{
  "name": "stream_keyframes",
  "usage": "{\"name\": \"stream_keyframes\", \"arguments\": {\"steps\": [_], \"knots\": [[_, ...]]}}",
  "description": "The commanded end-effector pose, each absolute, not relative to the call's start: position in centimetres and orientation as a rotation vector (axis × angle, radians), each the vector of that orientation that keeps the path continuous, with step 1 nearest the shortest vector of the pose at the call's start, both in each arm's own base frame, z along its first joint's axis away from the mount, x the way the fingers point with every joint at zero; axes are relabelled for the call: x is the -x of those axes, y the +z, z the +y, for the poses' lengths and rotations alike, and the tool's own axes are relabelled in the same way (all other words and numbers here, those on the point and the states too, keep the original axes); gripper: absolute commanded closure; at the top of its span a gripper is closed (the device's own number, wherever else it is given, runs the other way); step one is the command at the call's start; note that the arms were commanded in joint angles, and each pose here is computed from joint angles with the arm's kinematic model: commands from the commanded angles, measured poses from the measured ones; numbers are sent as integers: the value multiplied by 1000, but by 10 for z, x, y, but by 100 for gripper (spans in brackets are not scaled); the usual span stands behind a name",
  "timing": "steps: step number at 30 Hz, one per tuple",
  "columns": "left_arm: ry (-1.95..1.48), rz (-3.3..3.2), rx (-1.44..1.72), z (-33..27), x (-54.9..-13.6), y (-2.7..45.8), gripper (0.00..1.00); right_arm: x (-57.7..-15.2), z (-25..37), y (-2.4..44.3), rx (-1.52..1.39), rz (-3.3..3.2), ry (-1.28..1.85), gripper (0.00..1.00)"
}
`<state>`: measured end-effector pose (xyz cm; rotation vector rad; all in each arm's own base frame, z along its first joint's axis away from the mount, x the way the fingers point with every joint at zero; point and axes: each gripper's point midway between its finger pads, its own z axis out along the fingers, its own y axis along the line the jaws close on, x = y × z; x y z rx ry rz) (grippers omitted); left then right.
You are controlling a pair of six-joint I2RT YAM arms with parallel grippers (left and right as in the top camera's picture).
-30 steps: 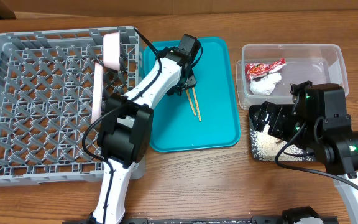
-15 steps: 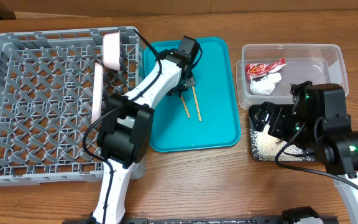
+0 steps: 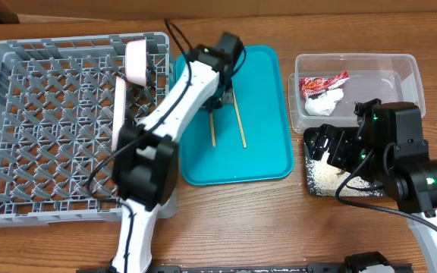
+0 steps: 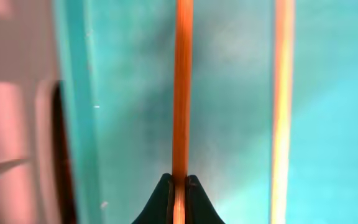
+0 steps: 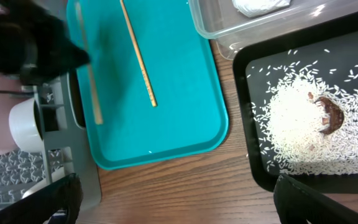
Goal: Sort waste into correct bins and load items into the dishwasher
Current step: 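Carry one chopstick with the left gripper into the dish rack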
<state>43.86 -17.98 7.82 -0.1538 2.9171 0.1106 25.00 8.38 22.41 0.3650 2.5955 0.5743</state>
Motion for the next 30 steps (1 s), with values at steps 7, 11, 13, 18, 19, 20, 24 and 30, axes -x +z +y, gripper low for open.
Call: {"name": "stream_keyframes", "arguments": {"steps": [7,11,13,18,19,20,24,30], "knots": [[135,2672,46,-121,-416,238,96,-253,83,233,-357,2566,571,0],[172,2657,23,-96,-419,247,96,-253,83,233,-357,2566,571,0],[180,2649,23,-87,-426,246,96,-253,83,233,-357,2566,571,0],[189,2600,-30,-77,-451,243,96,-253,83,233,-357,2566,571,0],[186,2588,-44,-79,-455,243,96,-253,83,233,-357,2566,571,0],[186,2579,-64,-80,-458,242,96,-253,83,233,-357,2566,571,0],[209,2557,-75,-82,-472,235,96,-253,83,233,-357,2566,571,0],[304,2615,-47,-66,-485,200,96,-253,83,233,-357,2566,571,0]]}}
